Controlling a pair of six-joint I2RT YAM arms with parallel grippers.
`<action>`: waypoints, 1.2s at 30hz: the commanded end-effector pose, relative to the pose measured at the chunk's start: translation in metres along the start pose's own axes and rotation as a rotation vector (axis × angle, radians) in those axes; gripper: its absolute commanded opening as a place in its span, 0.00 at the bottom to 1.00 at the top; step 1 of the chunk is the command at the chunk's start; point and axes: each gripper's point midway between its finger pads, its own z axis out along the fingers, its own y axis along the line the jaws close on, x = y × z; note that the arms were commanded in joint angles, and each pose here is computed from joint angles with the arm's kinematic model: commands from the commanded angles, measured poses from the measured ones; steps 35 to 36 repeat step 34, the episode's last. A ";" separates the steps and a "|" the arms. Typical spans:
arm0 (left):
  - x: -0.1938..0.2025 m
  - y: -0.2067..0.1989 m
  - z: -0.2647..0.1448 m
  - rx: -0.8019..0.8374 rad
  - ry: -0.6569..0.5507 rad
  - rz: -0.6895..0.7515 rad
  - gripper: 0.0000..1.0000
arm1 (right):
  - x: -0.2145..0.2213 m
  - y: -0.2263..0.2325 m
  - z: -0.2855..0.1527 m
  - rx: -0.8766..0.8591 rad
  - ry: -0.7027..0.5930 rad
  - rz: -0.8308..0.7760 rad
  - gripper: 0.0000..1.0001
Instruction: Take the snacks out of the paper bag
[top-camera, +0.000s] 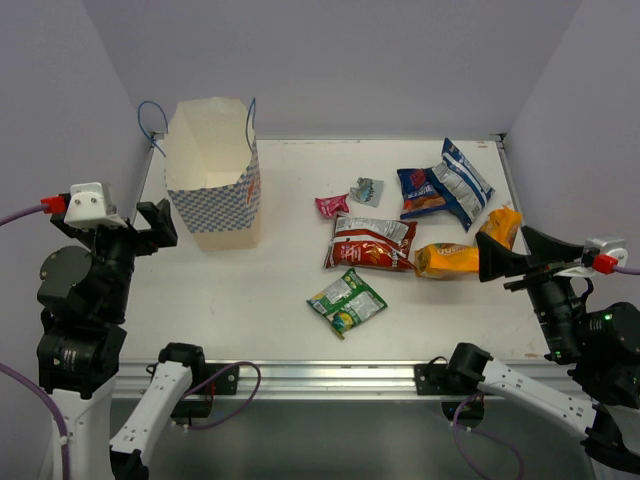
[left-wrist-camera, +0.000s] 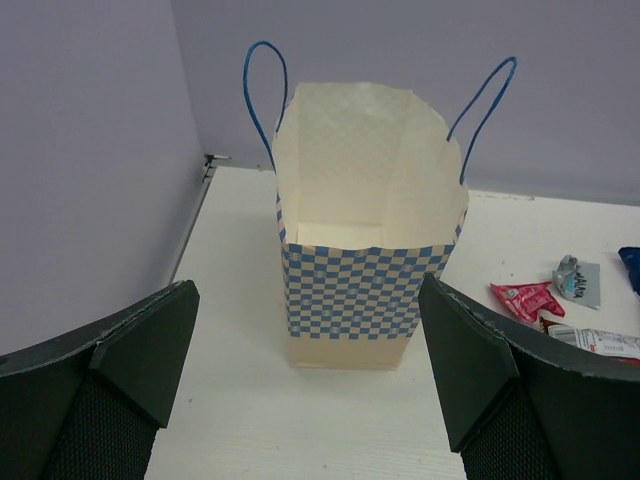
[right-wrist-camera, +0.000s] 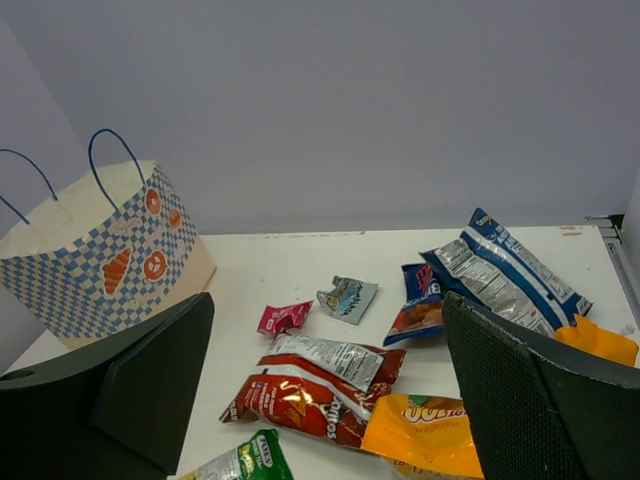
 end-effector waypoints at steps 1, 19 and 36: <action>0.002 -0.004 0.006 0.011 0.000 -0.006 1.00 | -0.008 0.003 0.002 -0.011 -0.030 0.006 0.99; 0.010 -0.006 0.011 0.022 0.017 -0.001 1.00 | -0.009 0.001 -0.003 -0.026 -0.047 0.013 0.99; 0.011 -0.008 0.012 0.029 0.019 -0.002 1.00 | -0.010 -0.002 -0.005 -0.032 -0.056 -0.016 0.99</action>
